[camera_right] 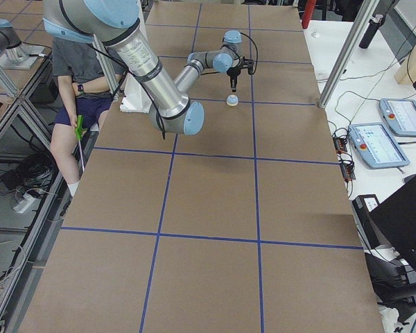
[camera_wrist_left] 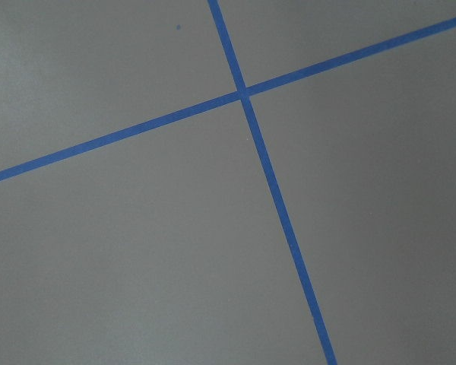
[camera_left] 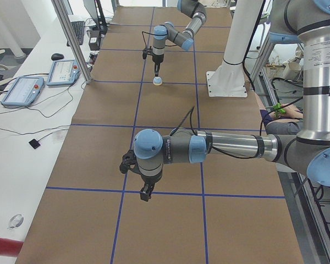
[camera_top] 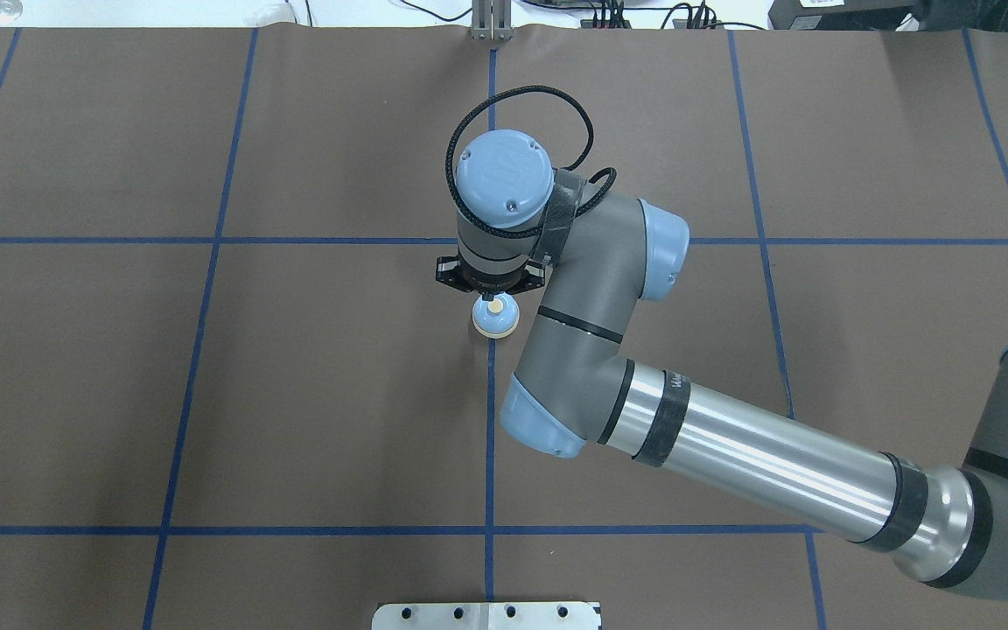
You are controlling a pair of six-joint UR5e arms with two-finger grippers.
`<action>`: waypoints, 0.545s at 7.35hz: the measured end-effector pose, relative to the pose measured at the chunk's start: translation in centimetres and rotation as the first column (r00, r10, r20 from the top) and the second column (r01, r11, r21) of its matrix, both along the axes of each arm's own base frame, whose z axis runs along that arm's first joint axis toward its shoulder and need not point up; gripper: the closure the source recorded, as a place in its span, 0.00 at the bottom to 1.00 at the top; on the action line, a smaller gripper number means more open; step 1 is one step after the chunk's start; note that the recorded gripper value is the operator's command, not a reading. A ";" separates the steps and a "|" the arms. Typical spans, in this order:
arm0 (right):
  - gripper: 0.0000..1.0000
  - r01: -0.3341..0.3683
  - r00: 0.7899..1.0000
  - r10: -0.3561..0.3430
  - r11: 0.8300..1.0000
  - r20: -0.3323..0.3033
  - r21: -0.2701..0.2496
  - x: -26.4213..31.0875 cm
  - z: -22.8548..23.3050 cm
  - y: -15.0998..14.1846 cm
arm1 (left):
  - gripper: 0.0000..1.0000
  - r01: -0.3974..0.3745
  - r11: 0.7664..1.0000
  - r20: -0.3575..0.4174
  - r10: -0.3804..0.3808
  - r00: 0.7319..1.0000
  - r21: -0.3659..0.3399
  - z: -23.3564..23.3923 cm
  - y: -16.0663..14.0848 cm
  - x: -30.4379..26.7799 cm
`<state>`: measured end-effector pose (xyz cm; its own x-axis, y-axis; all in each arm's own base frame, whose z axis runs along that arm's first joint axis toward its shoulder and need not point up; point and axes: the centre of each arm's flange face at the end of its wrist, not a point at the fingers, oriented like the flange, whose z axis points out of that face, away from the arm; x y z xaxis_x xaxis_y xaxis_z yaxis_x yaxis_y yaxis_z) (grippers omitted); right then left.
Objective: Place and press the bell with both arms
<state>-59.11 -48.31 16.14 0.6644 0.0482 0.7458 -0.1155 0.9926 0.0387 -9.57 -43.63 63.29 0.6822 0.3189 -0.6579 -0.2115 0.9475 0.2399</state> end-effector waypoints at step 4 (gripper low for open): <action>0.00 -0.045 0.999 0.045 0.999 0.004 -0.007 7.1 1.9 -4.0 | 0.00 -0.002 1.000 -0.001 0.002 1.000 -0.004 0.3 0.0 0.0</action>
<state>-52.04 -52.30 18.03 0.6585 0.0831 0.7480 -0.1601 0.9866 0.0313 -9.54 -43.62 63.61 0.6808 0.3180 -0.6598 -0.2136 0.9479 0.2364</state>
